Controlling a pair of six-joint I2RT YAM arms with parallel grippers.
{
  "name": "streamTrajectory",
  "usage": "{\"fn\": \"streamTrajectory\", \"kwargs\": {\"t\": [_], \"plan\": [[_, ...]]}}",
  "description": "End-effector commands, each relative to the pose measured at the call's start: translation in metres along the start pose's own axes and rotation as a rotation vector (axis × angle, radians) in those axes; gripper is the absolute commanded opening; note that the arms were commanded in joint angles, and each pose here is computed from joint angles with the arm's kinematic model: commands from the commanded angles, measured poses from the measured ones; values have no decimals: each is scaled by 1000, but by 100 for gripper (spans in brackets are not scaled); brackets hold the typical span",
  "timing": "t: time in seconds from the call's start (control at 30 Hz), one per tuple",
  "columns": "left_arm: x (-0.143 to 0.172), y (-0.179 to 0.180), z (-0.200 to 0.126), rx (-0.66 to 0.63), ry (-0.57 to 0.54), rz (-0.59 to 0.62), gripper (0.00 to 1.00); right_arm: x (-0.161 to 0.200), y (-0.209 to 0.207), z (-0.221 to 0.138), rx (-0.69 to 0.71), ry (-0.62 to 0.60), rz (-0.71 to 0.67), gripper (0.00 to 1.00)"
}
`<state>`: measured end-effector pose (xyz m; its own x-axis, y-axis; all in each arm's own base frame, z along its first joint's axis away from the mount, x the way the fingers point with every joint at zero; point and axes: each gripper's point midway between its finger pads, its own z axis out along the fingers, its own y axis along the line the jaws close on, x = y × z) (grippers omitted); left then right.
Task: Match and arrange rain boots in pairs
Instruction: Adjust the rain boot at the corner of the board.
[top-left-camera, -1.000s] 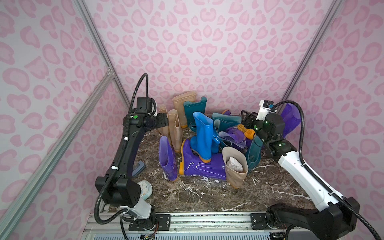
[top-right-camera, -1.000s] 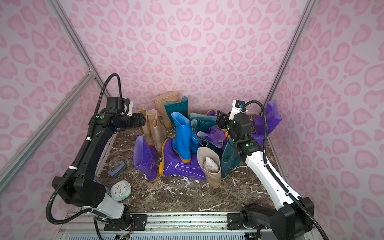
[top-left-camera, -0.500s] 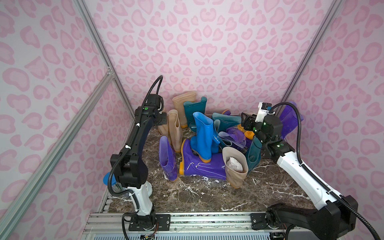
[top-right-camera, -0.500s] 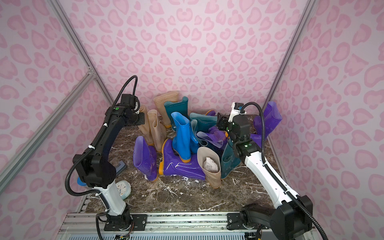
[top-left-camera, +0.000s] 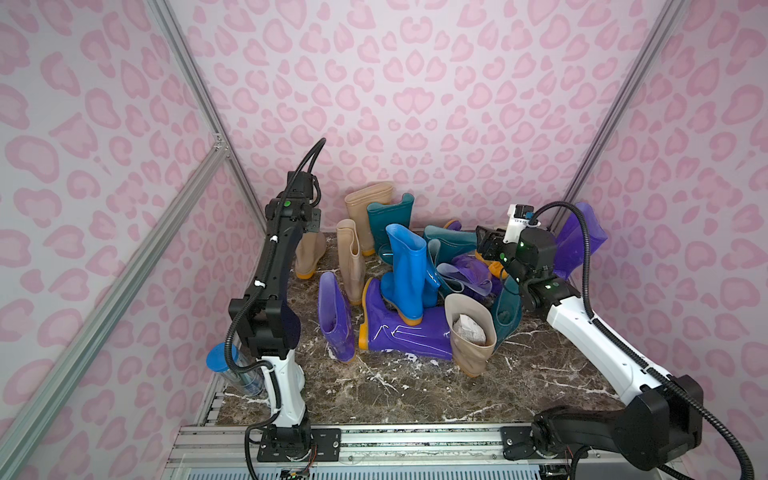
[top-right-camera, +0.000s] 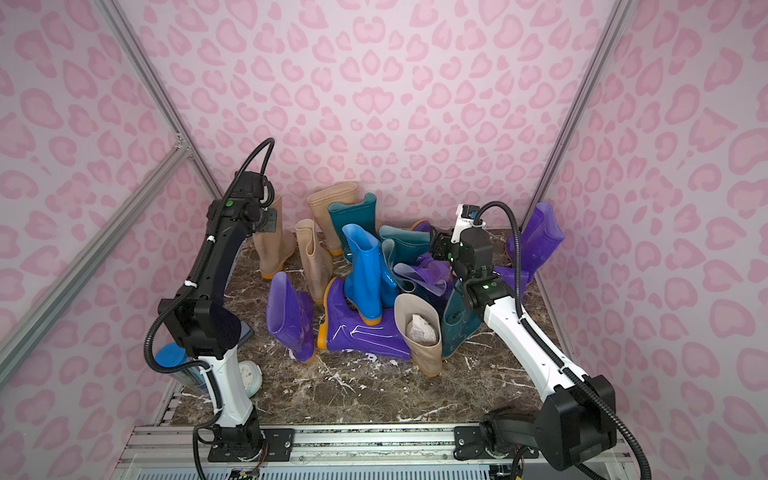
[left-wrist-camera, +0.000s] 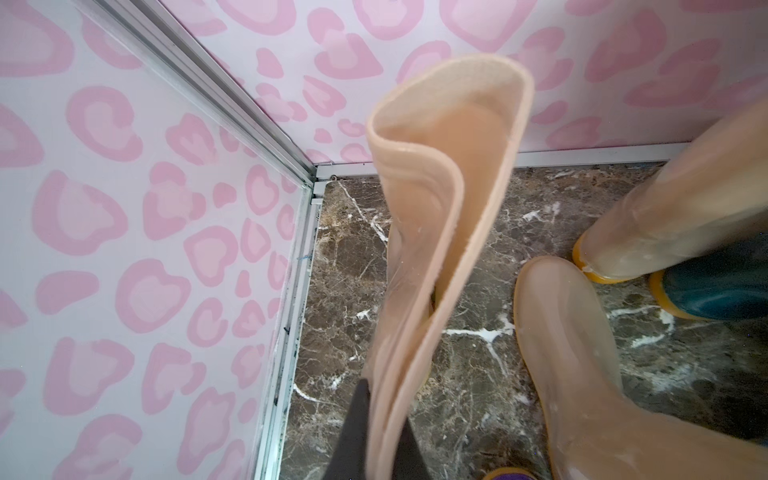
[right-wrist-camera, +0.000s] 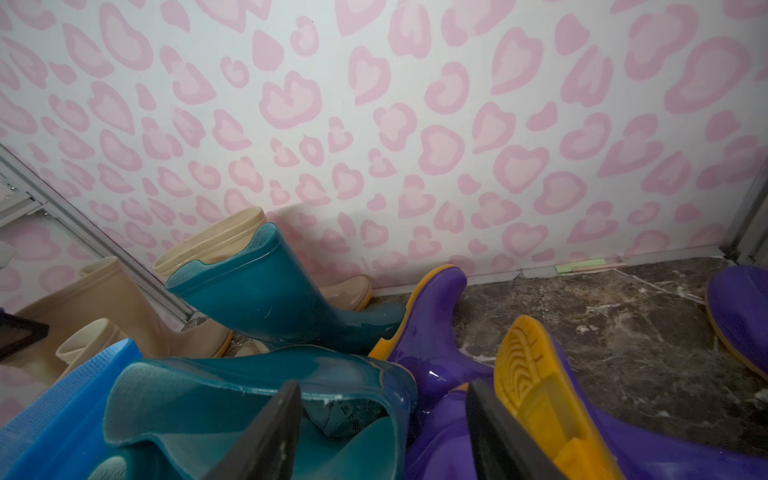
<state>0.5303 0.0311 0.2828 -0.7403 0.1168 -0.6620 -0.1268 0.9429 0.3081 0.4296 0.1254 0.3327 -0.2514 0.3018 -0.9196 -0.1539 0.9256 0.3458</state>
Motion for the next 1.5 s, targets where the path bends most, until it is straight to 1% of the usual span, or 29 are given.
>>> {"fn": "streamTrajectory", "kwargs": {"t": [0.0, 0.13, 0.23, 0.43, 0.6, 0.7, 0.8, 0.97, 1.03, 1.1, 1.17, 1.27, 1.37, 1.47], "plan": [[-30, 25, -1, -69, -117, -37, 2, -8, 6, 3, -22, -24, 4, 64], [-30, 47, 7, -91, -124, -65, 2, -11, 12, 5, -47, -22, 17, 64], [-31, 62, 10, -103, -136, -81, 2, -13, 12, 6, -40, -17, 8, 64], [-37, 70, 15, -92, -171, -65, 2, -14, 12, 12, -33, -11, 3, 63], [-43, 80, 16, -107, -204, -92, 2, -11, 15, 21, -40, 1, 8, 63], [-48, 96, 19, -127, -220, -144, 2, -8, 17, 26, -42, 15, 3, 62], [-50, 112, 18, -113, -227, -230, 2, -9, 20, 28, -38, 15, -5, 62], [-55, 112, 18, -79, -243, -257, 2, -9, 21, 28, -35, 10, -3, 62], [-48, 112, 26, -85, -216, -265, 2, -7, 23, 29, -37, 14, -3, 62], [-34, 108, 38, -82, -162, -282, 2, -5, 25, 31, -40, 20, -4, 62], [-12, 100, 50, -71, -100, -314, 2, -3, 28, 32, -42, 28, -9, 62], [17, 90, 65, -66, -55, -354, 2, -3, 33, 32, -53, 32, -14, 61], [32, 87, 65, -67, -32, -375, 2, -4, 36, 28, -60, 31, -21, 61], [28, 83, 55, -26, -52, -393, 2, -6, 37, 24, -63, 25, -26, 61]]}}
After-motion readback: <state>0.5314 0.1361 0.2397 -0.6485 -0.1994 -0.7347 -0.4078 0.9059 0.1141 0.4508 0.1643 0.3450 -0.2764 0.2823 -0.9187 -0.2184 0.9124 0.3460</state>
